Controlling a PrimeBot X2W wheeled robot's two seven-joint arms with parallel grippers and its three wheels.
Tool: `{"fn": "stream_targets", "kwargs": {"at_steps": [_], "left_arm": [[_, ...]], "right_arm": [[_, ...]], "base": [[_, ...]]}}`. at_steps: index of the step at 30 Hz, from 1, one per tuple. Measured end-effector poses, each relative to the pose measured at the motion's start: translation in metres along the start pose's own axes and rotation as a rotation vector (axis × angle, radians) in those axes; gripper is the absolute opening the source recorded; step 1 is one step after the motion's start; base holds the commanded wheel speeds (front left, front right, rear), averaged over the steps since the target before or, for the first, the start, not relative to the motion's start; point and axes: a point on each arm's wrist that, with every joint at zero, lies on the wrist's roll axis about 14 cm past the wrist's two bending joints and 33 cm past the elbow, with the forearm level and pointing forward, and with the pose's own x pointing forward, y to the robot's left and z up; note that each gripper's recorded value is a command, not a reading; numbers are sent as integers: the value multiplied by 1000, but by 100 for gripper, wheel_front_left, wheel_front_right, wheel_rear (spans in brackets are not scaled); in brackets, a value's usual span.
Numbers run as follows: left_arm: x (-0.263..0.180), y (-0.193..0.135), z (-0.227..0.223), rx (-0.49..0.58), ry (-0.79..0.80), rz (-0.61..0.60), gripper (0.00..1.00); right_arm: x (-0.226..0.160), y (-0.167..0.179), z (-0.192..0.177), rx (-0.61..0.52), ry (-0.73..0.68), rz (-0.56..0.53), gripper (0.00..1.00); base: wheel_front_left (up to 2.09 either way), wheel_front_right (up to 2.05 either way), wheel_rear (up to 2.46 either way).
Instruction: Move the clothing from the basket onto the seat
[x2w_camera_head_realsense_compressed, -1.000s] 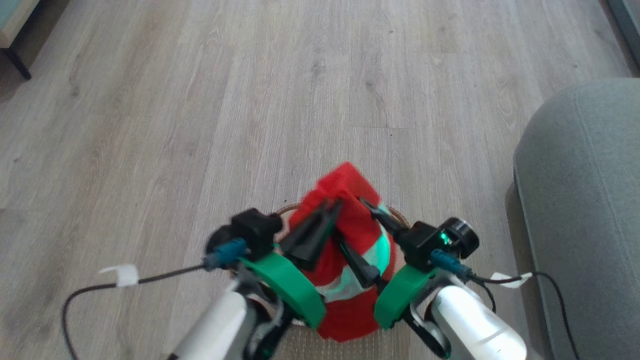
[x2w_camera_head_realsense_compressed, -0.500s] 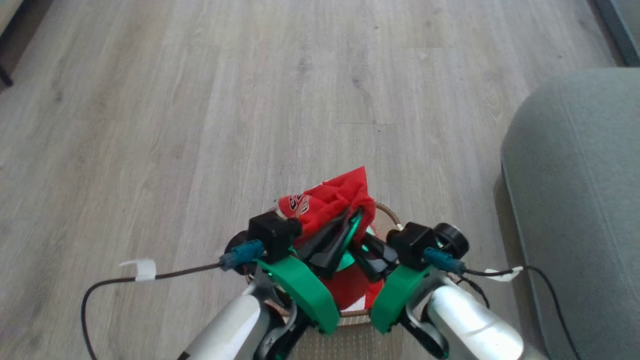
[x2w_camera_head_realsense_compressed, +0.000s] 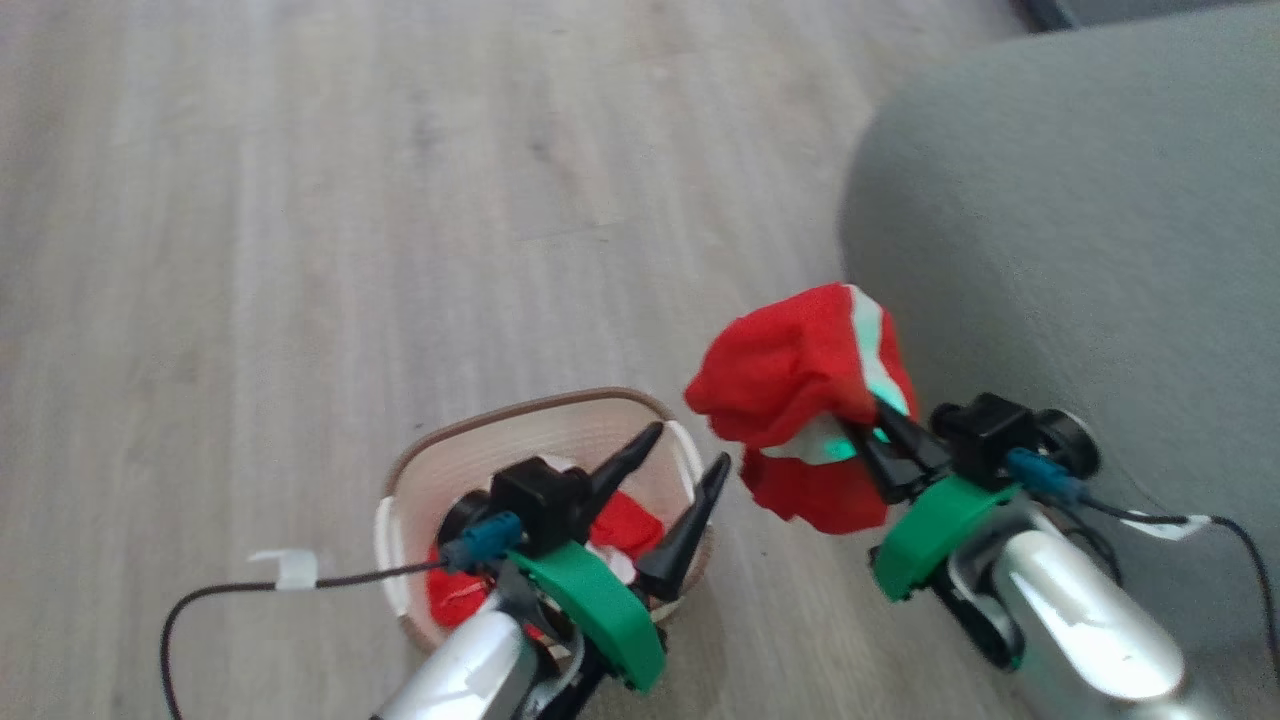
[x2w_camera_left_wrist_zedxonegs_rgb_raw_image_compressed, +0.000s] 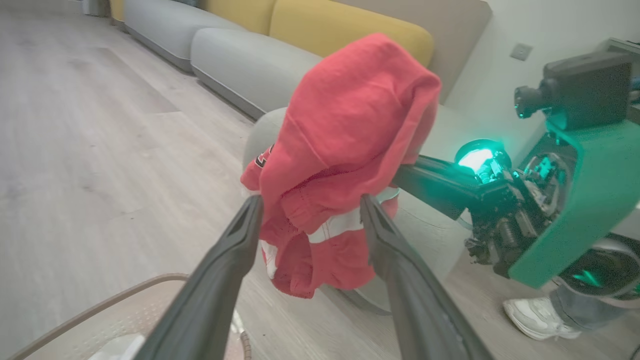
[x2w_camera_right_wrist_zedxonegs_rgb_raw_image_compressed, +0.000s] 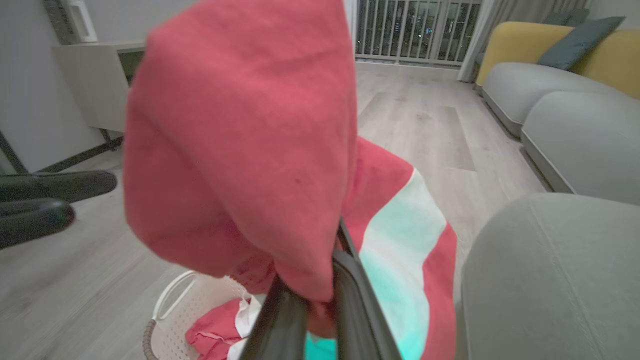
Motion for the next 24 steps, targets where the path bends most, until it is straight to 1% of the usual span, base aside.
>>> {"fn": "stream_targets", "kwargs": {"at_steps": [5, 8, 11, 15, 17, 18, 21, 24], "left_arm": [[17, -39, -20, -38, 44, -142, 100], [23, -50, -31, -60, 70, -190, 100], [30, -52, -39, -78, 88, -215, 100], [39, -47, -42, -87, 86, -228, 100], [47, -40, -42, -89, 77, -232, 100], [52, -35, -42, -85, 73, -234, 100], [67, -14, -43, -70, 68, -232, 100], [84, 15, -40, -65, 31, -213, 100]], "right_arm": [[-34, -52, -2, -12, 9, -176, 0], [-47, -73, 0, -18, 7, -249, 0], [-52, -88, -4, -15, 17, -301, 0], [-48, -98, -7, 8, 20, -340, 0], [-41, -108, -8, 40, 11, -374, 0], [-36, -115, -8, 32, 13, -386, 0], [-16, -157, 8, 8, -27, -464, 0], [14, -208, 38, -53, -99, -551, 0]], "base": [[0, 0, 0], [0, 0, 0], [0, 0, 0], [0, 0, 0], [0, 0, 0], [0, 0, 0], [0, 0, 0], [0, 0, 0]]}}
